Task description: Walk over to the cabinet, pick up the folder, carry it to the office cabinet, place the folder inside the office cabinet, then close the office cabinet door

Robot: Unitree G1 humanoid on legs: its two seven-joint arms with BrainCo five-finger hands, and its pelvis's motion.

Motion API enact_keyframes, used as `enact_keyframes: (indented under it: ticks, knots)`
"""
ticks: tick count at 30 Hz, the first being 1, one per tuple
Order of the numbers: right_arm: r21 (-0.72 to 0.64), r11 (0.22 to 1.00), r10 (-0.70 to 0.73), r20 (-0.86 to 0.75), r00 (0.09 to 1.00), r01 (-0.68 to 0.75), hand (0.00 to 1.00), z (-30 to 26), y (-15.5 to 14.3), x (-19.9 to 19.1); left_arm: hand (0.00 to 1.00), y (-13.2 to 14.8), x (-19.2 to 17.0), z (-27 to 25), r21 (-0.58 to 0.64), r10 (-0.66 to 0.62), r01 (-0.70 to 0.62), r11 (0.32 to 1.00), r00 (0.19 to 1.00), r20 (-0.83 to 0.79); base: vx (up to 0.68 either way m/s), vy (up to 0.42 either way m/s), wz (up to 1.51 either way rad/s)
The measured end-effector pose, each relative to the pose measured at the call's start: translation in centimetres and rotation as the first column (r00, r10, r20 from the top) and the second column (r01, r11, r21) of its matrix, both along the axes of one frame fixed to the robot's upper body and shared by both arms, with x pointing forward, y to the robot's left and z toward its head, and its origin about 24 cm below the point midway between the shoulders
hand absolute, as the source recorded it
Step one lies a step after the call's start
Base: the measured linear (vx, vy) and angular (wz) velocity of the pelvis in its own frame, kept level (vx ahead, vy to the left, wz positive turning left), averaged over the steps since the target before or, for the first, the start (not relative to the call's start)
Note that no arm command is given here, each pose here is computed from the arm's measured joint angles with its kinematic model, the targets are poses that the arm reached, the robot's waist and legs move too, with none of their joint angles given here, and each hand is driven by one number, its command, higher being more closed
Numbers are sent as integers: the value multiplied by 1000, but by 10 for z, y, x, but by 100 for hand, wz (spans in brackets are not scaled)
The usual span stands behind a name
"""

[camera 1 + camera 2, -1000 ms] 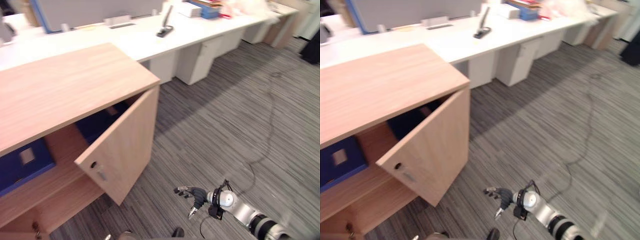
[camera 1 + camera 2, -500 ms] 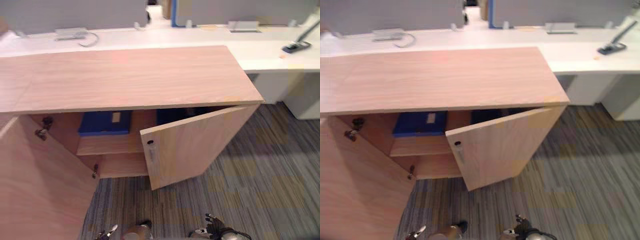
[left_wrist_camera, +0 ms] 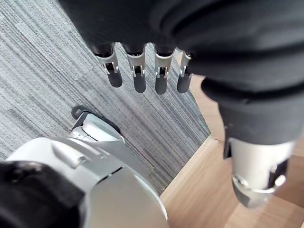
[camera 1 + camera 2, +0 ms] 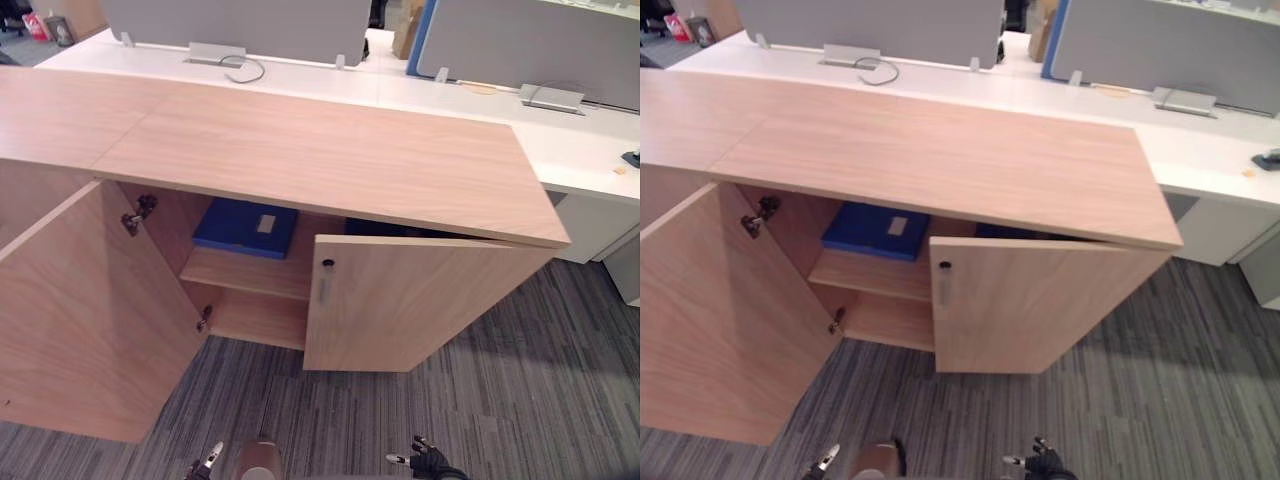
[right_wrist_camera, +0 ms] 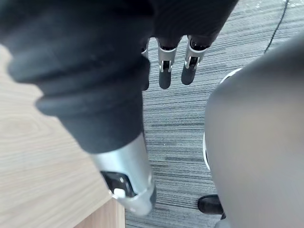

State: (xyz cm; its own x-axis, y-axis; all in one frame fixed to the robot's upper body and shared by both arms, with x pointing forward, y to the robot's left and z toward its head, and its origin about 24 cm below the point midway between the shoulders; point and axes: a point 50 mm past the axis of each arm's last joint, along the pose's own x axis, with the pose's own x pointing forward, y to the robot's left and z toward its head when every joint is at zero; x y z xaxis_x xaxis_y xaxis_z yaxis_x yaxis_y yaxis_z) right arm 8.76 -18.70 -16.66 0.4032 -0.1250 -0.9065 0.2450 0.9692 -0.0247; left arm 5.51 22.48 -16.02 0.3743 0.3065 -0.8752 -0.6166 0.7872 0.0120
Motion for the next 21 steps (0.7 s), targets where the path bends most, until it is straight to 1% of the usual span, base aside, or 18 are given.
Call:
enact_keyframes:
  ticks: [2,4,9,11,14,16,18,21]
  knots:
    - [17,996,-83,-19,996,84,0,-2,-3,-7,0,4,4,0,11,-45,45,999,999,-10,27,167,52]
    - [19,992,-126,-15,992,126,0,-2,-7,-8,0,4,0,-1,4,-45,45,999,998,-32,55,92,60]
    - [23,989,-146,-42,988,147,0,-3,-8,-14,0,8,-1,-1,19,-114,115,993,992,-57,96,80,86]
    - [20,988,-153,-43,987,154,0,-3,-10,-15,0,6,-3,-2,11,-110,111,994,992,-67,124,13,115]
    - [-8,983,-182,-60,981,182,0,-3,-23,-25,0,2,-5,-4,-1,-109,109,994,992,-69,117,53,111]
    - [-19,982,-187,-46,981,186,0,-1,-25,-27,0,3,-4,-3,4,-109,110,994,992,-68,126,55,97]
    - [-22,984,-175,-24,984,175,0,0,-24,-23,0,4,-8,-4,1,-68,68,998,995,-68,34,-27,71]
    - [-21,984,-180,-36,983,179,0,-1,-22,-31,0,3,-9,-4,-4,-15,15,1000,998,-59,12,-113,62]
